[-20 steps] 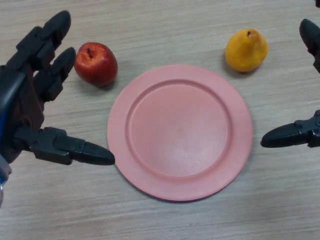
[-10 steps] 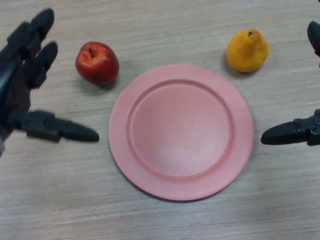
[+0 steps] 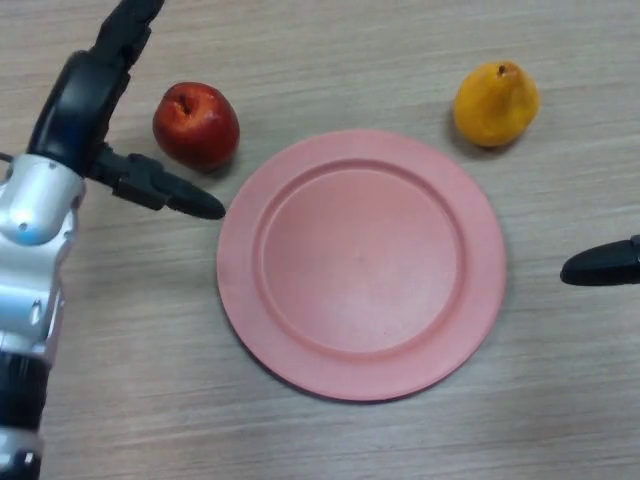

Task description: Pick up the red apple and place it on the plate

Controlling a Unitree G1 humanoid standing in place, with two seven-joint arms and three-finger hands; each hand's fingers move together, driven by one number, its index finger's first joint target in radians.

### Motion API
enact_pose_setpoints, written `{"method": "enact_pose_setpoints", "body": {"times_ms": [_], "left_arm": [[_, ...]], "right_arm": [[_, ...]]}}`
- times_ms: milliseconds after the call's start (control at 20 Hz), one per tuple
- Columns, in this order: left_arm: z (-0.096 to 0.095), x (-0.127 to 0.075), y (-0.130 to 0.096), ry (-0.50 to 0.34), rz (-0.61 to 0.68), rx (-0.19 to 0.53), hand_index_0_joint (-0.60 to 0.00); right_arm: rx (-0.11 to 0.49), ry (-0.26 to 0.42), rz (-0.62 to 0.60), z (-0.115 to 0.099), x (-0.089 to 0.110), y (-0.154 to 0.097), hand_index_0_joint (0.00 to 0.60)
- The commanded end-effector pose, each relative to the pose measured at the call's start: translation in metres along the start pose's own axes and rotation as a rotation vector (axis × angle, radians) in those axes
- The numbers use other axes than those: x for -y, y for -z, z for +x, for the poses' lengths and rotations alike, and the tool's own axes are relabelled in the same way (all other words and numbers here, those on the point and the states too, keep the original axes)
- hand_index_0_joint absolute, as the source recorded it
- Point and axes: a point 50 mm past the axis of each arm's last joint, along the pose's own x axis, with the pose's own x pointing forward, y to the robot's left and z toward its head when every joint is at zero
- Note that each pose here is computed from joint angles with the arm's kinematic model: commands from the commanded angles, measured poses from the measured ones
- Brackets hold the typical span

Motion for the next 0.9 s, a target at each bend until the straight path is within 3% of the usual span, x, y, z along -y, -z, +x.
{"method": "enact_pose_setpoints", "body": {"times_ms": [50,300,600,650,800,850,900], "left_arm": [[0.015,-0.029,-0.044,-0.177,0.045,0.244,0.0],[0.028,-0.009,-0.029,-0.089,0.036,0.146,0.0],[0.036,0.003,-0.013,-0.091,0.071,0.097,0.0],[0.036,0.005,-0.011,-0.082,0.072,0.092,-0.049],[0.035,0.011,-0.008,-0.057,0.128,0.097,-0.4],[0.032,0.022,0.002,0.024,0.264,0.076,-0.544],[0.029,0.027,0.007,0.07,0.331,0.064,-0.6]], "right_arm": [[0.221,0.071,-0.108,-0.012,0.015,-0.034,0.0],[0.216,0.089,-0.14,-0.017,0.023,-0.035,0.0],[0.186,0.136,-0.174,-0.023,0.037,-0.028,0.0],[0.184,0.145,-0.177,-0.023,0.039,-0.027,0.0],[0.188,0.159,-0.191,-0.024,0.041,-0.027,0.0],[0.189,0.171,-0.206,-0.025,0.044,-0.026,0.0],[0.188,0.176,-0.213,-0.025,0.045,-0.025,0.0]]}}
